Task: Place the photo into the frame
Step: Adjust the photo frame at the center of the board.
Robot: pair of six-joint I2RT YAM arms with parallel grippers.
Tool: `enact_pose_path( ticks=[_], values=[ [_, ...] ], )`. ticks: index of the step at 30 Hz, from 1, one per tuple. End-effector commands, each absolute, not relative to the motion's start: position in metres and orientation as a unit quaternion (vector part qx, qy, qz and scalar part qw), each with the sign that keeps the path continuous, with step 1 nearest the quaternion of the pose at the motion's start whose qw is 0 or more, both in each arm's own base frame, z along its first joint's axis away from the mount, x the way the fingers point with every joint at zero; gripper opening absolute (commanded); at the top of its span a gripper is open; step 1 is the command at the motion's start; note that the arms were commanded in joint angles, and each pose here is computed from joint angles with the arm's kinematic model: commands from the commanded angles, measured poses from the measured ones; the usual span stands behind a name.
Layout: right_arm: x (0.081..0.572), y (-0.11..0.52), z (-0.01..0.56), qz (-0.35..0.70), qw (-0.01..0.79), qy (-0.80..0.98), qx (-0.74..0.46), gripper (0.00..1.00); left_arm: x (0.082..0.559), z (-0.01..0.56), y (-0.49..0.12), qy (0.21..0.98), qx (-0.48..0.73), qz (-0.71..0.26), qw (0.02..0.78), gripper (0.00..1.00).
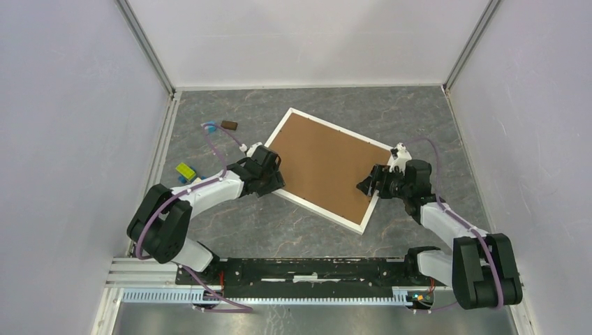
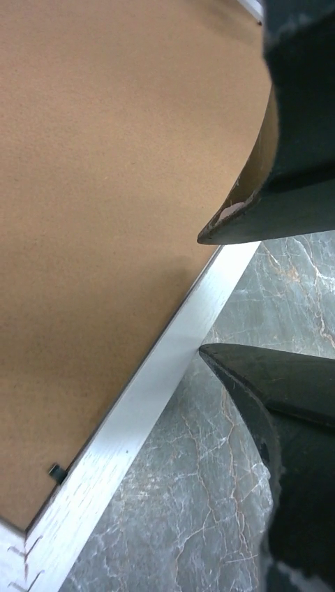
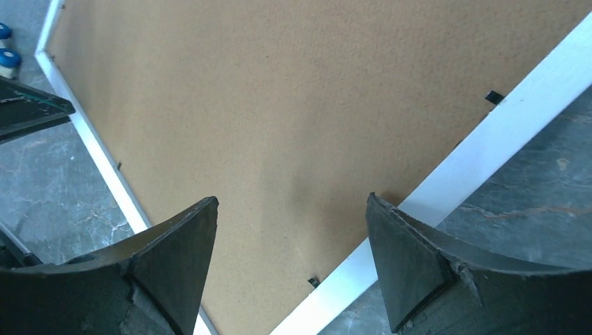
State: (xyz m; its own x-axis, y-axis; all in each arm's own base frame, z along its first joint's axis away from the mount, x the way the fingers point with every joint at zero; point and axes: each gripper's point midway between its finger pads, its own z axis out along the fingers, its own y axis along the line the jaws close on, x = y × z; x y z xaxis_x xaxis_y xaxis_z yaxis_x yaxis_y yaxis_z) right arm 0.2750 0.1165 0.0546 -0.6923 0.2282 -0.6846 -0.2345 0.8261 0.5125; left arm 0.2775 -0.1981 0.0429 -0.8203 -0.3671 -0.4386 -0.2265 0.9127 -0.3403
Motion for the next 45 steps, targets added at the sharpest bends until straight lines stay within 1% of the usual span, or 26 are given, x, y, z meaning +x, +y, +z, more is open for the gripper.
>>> enact_pose_path(
  ticks=[1, 5, 7, 10, 11, 13, 15, 17, 20, 23, 25, 27, 31, 34, 36, 39, 43, 45],
  values=[
    [0.286, 0.093, 0.058, 0.222, 0.38, 0.898, 0.012, 0.85, 0.282, 0.047, -0.191, 0.943, -0.141, -0.125, 0.273, 0.64],
    [0.345, 0.085, 0.102, 0.197, 0.423, 0.884, 0.026, 0.87, 0.258, 0.04, -0.203, 0.941, -0.159, -0.181, 0.239, 0.72],
    [0.379, 0.08, 0.113, 0.186, 0.441, 0.877, 0.037, 0.87, 0.249, 0.038, -0.208, 0.937, -0.167, -0.203, 0.23, 0.77],
    [0.426, 0.072, 0.116, 0.174, 0.443, 0.878, 0.048, 0.87, 0.241, 0.039, -0.214, 0.936, -0.165, -0.217, 0.224, 0.83],
    [0.442, 0.07, 0.116, 0.171, 0.442, 0.88, 0.046, 0.86, 0.239, 0.04, -0.216, 0.936, -0.16, -0.222, 0.222, 0.85],
    [0.462, 0.063, 0.099, 0.162, 0.407, 0.897, 0.055, 0.86, 0.239, 0.043, -0.224, 0.935, -0.145, -0.241, 0.218, 0.87],
    [0.474, 0.064, 0.09, 0.186, 0.383, 0.903, 0.056, 0.85, 0.241, 0.045, -0.228, 0.934, -0.137, -0.247, 0.219, 0.89],
    [0.476, 0.073, 0.081, 0.212, 0.366, 0.905, 0.054, 0.85, 0.244, 0.045, -0.229, 0.934, -0.136, -0.243, 0.222, 0.9],
    [0.468, 0.081, 0.071, 0.234, 0.352, 0.905, 0.045, 0.84, 0.254, 0.039, -0.227, 0.942, -0.136, -0.219, 0.215, 0.89],
    [0.454, 0.079, 0.051, 0.225, 0.329, 0.916, 0.049, 0.84, 0.257, 0.025, -0.221, 0.957, -0.139, -0.179, 0.18, 0.83],
    [0.442, 0.08, 0.038, 0.23, 0.313, 0.92, 0.051, 0.82, 0.259, 0.023, -0.222, 0.958, -0.144, -0.176, 0.177, 0.8],
    [0.426, 0.084, 0.031, 0.24, 0.305, 0.92, 0.049, 0.8, 0.263, 0.024, -0.223, 0.954, -0.149, -0.179, 0.186, 0.8],
    [0.376, 0.089, 0.022, 0.255, 0.299, 0.918, 0.054, 0.8, 0.274, 0.026, -0.21, 0.955, -0.144, -0.148, 0.212, 0.82],
    [0.338, 0.098, 0.024, 0.283, 0.296, 0.911, 0.05, 0.8, 0.285, 0.024, -0.2, 0.958, -0.14, -0.129, 0.216, 0.8],
    [0.317, 0.097, 0.024, 0.279, 0.294, 0.913, 0.047, 0.8, 0.291, 0.023, -0.193, 0.959, -0.138, -0.119, 0.217, 0.78],
    [0.291, 0.095, 0.026, 0.276, 0.304, 0.911, 0.047, 0.8, 0.3, 0.023, -0.185, 0.959, -0.136, -0.106, 0.226, 0.7],
    [0.267, 0.095, 0.022, 0.276, 0.305, 0.91, 0.054, 0.8, 0.299, 0.023, -0.181, 0.958, -0.134, -0.1, 0.233, 0.5],
    [0.259, 0.095, 0.021, 0.277, 0.305, 0.91, 0.056, 0.8, 0.295, 0.021, -0.178, 0.958, -0.135, -0.099, 0.233, 0.44]
  ],
)
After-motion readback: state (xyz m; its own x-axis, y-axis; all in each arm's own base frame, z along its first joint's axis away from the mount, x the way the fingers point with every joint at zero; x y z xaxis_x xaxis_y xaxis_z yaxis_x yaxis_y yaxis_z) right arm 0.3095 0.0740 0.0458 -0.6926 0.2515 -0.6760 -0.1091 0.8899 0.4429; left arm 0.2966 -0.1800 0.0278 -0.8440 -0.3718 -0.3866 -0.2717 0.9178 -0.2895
